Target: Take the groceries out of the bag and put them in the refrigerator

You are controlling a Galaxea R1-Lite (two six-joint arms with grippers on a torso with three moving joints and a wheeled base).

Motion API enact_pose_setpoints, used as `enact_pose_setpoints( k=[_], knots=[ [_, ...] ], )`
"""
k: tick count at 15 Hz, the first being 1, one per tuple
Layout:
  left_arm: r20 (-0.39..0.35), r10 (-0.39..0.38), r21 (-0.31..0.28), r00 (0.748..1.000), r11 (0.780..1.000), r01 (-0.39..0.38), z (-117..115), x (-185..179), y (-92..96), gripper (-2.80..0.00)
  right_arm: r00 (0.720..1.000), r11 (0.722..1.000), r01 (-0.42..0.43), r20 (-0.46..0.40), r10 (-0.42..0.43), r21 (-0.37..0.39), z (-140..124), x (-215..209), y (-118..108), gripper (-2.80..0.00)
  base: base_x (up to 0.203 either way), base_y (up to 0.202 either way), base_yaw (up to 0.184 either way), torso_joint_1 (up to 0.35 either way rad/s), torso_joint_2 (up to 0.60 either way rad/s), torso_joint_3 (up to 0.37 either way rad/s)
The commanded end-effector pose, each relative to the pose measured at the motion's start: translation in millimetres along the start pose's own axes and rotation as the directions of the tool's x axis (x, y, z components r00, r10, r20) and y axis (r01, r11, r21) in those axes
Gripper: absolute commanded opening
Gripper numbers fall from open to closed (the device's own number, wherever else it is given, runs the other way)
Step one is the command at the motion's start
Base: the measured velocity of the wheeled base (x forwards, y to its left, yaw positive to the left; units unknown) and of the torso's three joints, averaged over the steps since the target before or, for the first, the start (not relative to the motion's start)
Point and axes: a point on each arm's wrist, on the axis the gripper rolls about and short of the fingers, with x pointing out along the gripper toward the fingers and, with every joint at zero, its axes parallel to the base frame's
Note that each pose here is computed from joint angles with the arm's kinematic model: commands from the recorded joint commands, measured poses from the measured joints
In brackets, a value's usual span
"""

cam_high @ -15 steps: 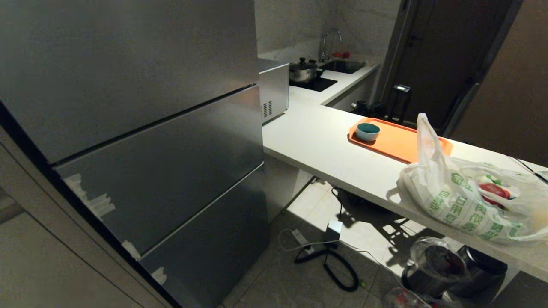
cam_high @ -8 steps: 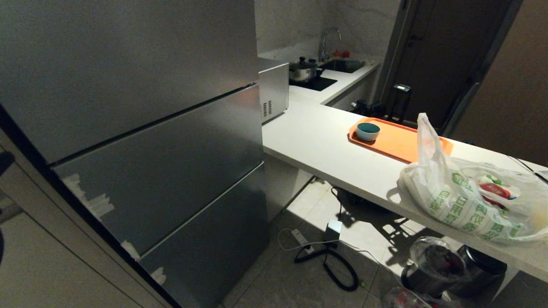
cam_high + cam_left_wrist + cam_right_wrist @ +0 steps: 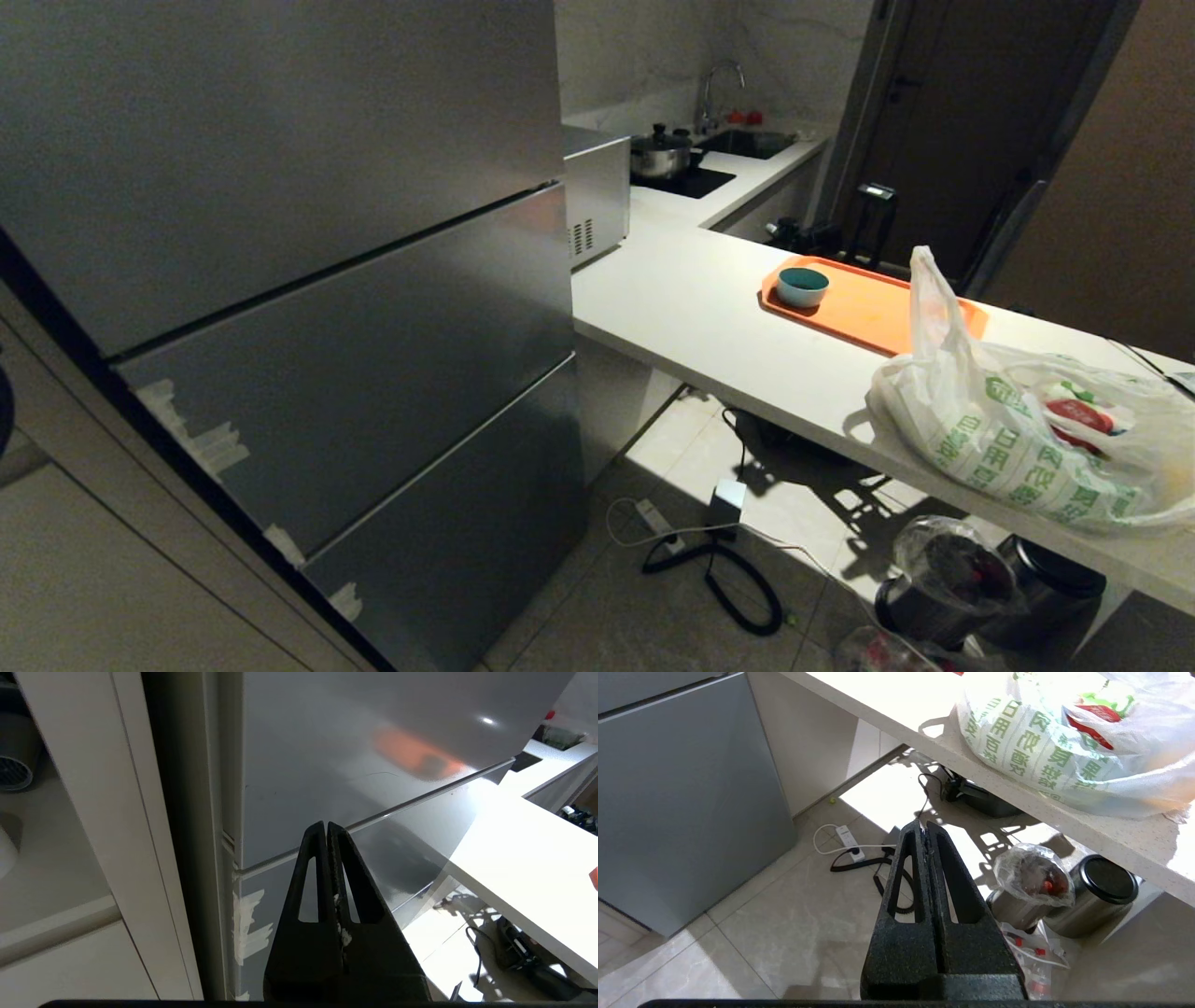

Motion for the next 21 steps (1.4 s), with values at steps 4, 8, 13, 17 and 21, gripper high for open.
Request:
enact_pose_setpoints(
  k=[4,8,13,17,21],
  knots=[
    [-0.043,0.011,0.003,0.999,1.000,-0.011,-11.7,36.6,3.9,-2.80,1.000,1.000,0.006,0.000,-0.006,0.002,0.0,0.1,-0.2,-2.80,0.000,0.000,0.000,0.000,0.00,0.000],
    [-0.038,0.074,0.011,0.997,0.997,-0.074,-21.3,60.4,17.9,-2.80,1.000,0.999,0.016,0.026,-0.017,0.047,0.8,1.1,-0.4,-2.80,0.000,0.000,0.000,0.000,0.00,0.000],
    [-0.004,0.082,0.012,0.997,0.997,-0.082,-12.9,58.2,23.9,-2.80,1.000,0.999,0.016,0.026,-0.017,0.047,0.8,1.1,-0.4,-2.80,0.000,0.000,0.000,0.000,0.00,0.000],
    [-0.006,0.114,0.018,0.993,0.993,-0.114,-11.5,69.4,38.3,-2.80,1.000,0.999,0.016,0.025,-0.017,0.047,0.8,1.2,-0.4,-2.80,0.000,0.000,0.000,0.000,0.00,0.000],
    [-0.008,0.091,-0.031,0.996,0.995,-0.092,-10.1,85.6,40.0,-2.80,0.999,0.999,0.016,0.028,-0.017,0.048,1.0,1.1,-0.5,-2.80,0.000,0.000,0.000,0.000,0.00,0.000]
  ],
)
